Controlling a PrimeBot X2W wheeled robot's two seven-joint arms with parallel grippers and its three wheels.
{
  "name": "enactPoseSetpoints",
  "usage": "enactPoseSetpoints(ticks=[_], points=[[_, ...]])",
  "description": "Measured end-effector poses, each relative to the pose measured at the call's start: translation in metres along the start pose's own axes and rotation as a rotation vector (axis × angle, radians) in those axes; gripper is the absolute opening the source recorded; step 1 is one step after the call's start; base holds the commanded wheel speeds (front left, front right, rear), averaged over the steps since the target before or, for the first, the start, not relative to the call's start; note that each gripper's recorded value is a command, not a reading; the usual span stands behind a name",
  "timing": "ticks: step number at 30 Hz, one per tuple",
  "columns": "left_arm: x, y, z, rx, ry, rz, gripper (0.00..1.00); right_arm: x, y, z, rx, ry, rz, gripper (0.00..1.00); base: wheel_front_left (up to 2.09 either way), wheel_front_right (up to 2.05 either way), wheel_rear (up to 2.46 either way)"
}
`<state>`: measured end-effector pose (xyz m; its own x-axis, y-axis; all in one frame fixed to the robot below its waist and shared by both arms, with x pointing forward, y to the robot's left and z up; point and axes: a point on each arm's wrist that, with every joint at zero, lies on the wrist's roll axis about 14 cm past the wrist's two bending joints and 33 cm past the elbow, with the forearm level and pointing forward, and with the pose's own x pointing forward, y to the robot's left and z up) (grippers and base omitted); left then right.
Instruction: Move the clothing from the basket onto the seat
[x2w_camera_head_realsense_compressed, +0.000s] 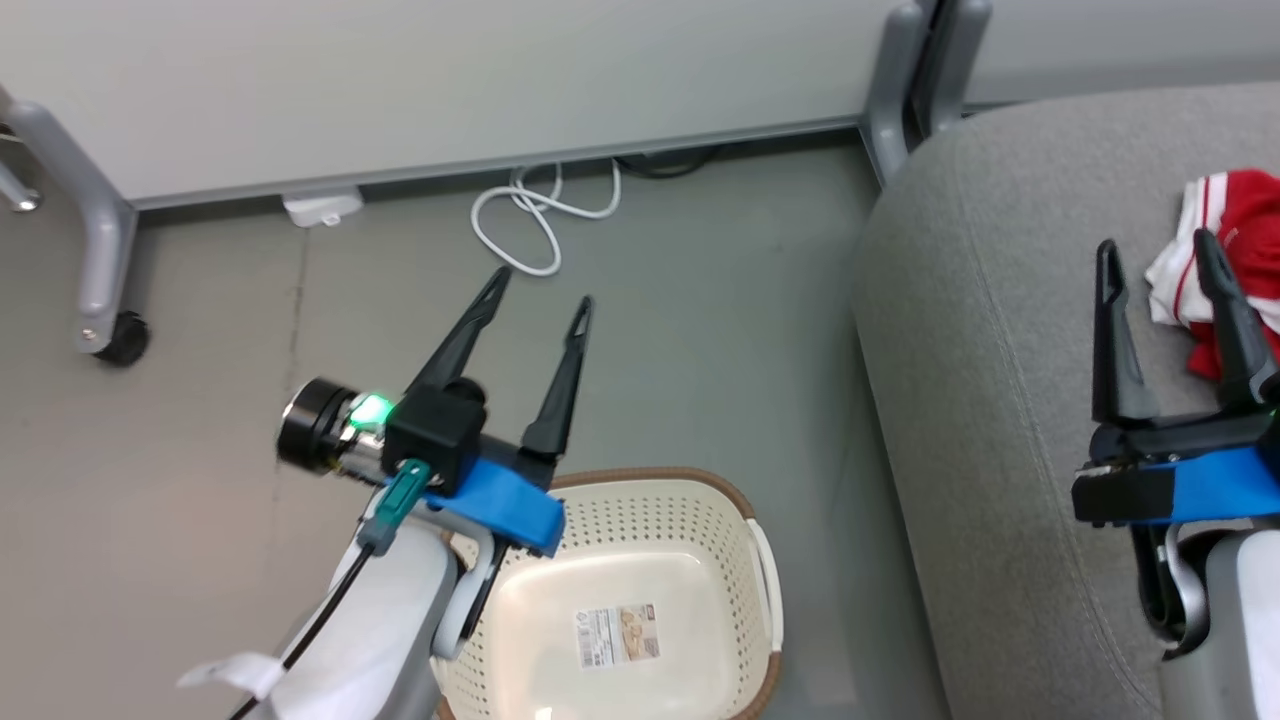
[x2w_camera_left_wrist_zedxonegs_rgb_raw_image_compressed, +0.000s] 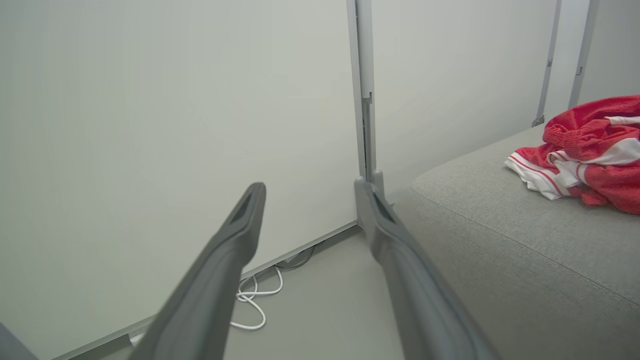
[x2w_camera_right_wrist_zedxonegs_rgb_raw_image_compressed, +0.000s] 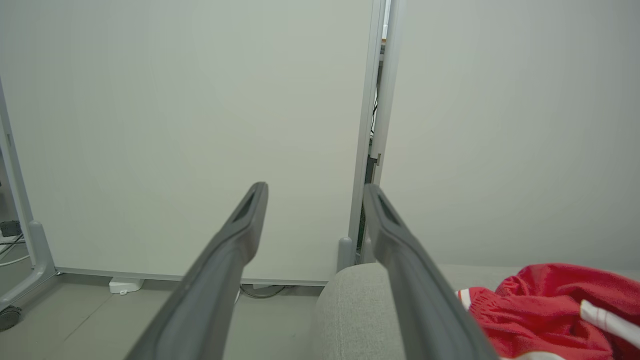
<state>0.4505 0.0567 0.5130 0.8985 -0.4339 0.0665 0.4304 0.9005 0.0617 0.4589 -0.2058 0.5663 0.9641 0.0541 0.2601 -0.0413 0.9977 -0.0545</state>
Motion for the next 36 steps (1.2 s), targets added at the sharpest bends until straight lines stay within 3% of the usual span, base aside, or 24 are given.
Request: enactPoseSetpoints(ticks=[9,18,36], points=[[-0.057,0.05,0.01,0.016,-0.012,0.211,1.0,-0.017,0.037,0.009,0.045,-0.01,0.074,1.0,0.0,0.0,0.0],[-0.106,0.072,0.012,0.012,-0.018,0.351,1.0,-0.047,0.056,0.005,0.07,0.029,0.108,1.0,0.0,0.0,0.0],[-0.147,0.073,0.007,-0.019,-0.015,0.429,1.0,-0.086,0.06,-0.002,0.091,0.078,0.102,1.0,0.0,0.0,0.0]])
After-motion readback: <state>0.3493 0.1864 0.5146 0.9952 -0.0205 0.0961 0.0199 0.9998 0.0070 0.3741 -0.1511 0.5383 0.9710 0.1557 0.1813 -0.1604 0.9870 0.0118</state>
